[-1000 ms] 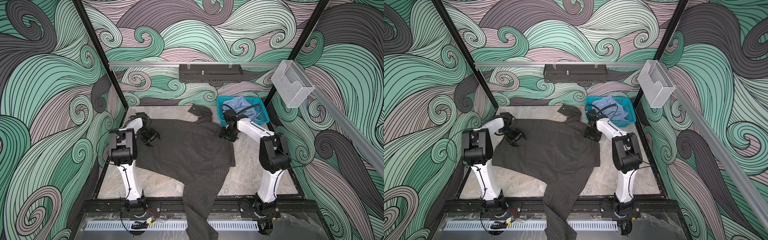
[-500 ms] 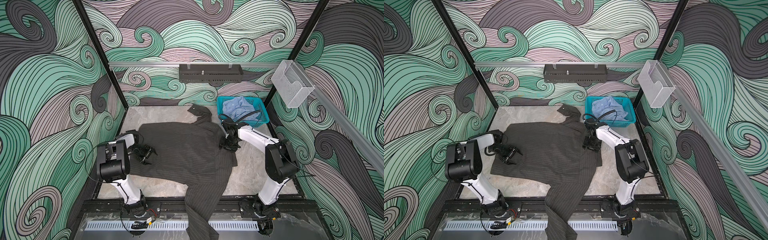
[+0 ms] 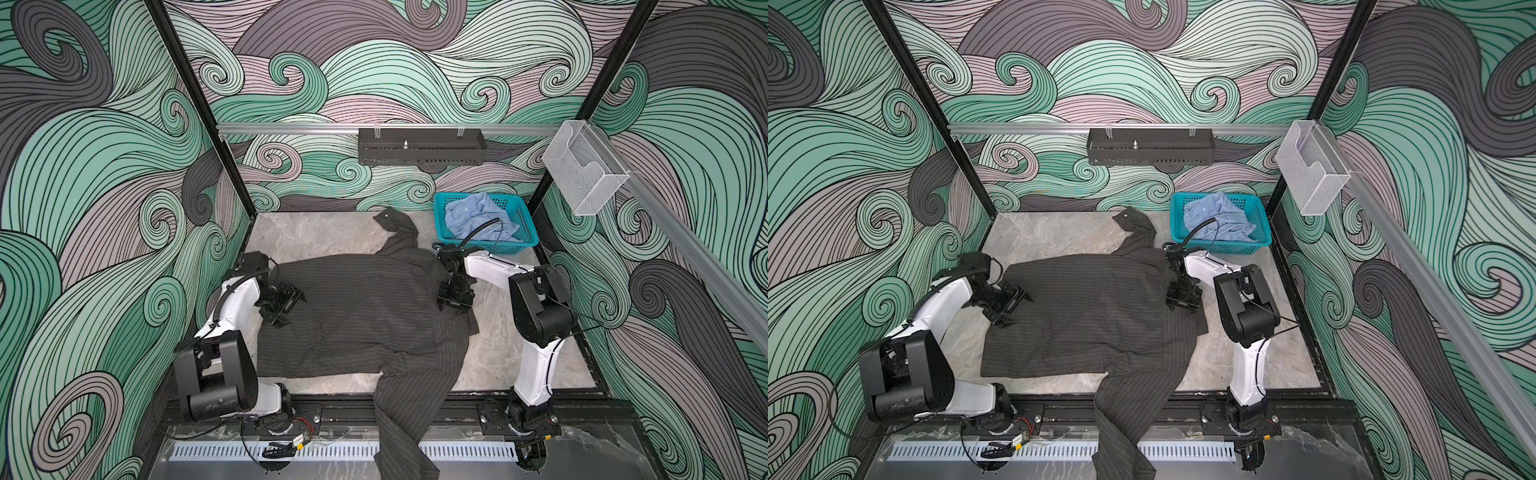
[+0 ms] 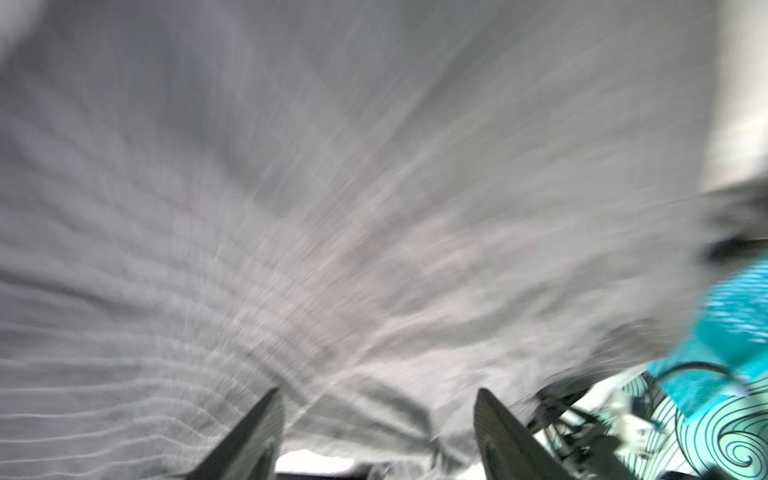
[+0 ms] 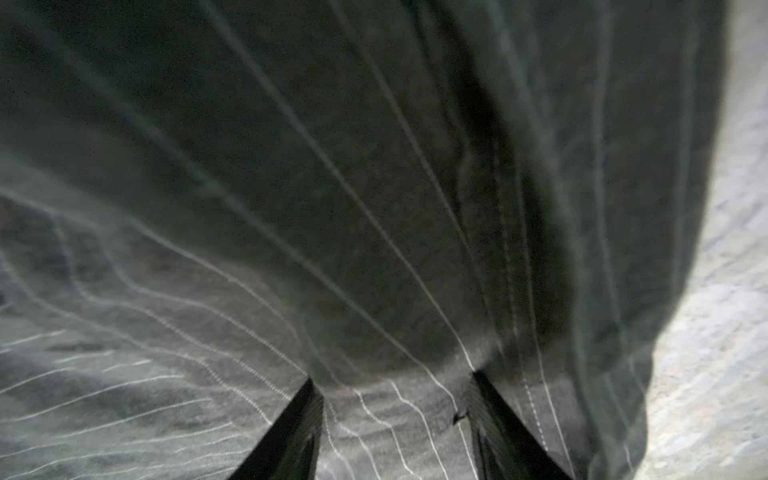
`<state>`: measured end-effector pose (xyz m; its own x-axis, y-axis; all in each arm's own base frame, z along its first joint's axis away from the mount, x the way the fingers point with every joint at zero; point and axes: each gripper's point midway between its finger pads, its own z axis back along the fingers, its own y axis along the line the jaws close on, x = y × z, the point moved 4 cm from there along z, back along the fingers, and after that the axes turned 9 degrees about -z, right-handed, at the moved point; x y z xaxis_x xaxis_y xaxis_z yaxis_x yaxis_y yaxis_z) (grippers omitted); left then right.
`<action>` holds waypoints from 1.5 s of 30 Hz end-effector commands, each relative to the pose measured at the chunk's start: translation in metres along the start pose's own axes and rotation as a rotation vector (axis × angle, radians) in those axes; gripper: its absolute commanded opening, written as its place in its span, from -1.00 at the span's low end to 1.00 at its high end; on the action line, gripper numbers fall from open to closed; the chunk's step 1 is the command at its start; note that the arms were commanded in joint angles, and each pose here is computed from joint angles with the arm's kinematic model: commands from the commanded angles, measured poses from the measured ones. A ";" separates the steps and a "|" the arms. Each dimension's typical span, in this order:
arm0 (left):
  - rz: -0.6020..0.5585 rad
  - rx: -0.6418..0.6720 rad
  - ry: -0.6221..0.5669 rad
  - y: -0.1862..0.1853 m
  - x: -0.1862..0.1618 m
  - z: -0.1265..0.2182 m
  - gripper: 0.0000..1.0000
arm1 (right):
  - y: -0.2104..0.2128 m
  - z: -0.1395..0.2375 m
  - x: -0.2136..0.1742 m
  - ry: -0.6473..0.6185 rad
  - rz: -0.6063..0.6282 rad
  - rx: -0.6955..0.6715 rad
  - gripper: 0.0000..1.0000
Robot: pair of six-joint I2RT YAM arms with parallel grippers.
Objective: Fold and stack the long sleeve shirts
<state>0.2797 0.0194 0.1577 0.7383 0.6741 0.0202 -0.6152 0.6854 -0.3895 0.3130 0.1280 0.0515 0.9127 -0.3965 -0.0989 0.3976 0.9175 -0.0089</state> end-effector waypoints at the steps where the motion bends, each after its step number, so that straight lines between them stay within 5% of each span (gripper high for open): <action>1: -0.039 0.101 -0.077 -0.003 0.032 0.018 0.53 | -0.031 -0.006 0.007 0.002 0.012 -0.141 0.12; 11: -0.110 0.066 -0.118 -0.037 0.099 0.017 0.54 | -0.084 -0.003 0.025 -0.047 -0.048 -0.260 0.11; 23: -0.294 0.063 0.046 -0.065 0.146 -0.070 0.50 | -0.017 0.083 0.016 -0.205 0.105 0.006 0.56; 37: -0.440 0.126 0.110 -0.091 0.176 -0.143 0.48 | -0.003 0.083 0.018 -0.170 0.109 0.059 0.53; 41: -0.459 0.106 0.129 -0.097 0.176 -0.155 0.25 | -0.002 0.086 0.017 -0.173 0.113 0.067 0.52; 45: -0.500 0.092 0.140 -0.106 0.169 -0.153 -0.43 | -0.003 0.087 0.017 -0.177 0.116 0.067 0.52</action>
<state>0.5209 0.0284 0.0642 0.9587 0.2630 0.1078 -0.2238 0.9322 -0.2844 0.3393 0.1174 0.1285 0.9512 -0.2984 0.0787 0.2946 0.9540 0.0559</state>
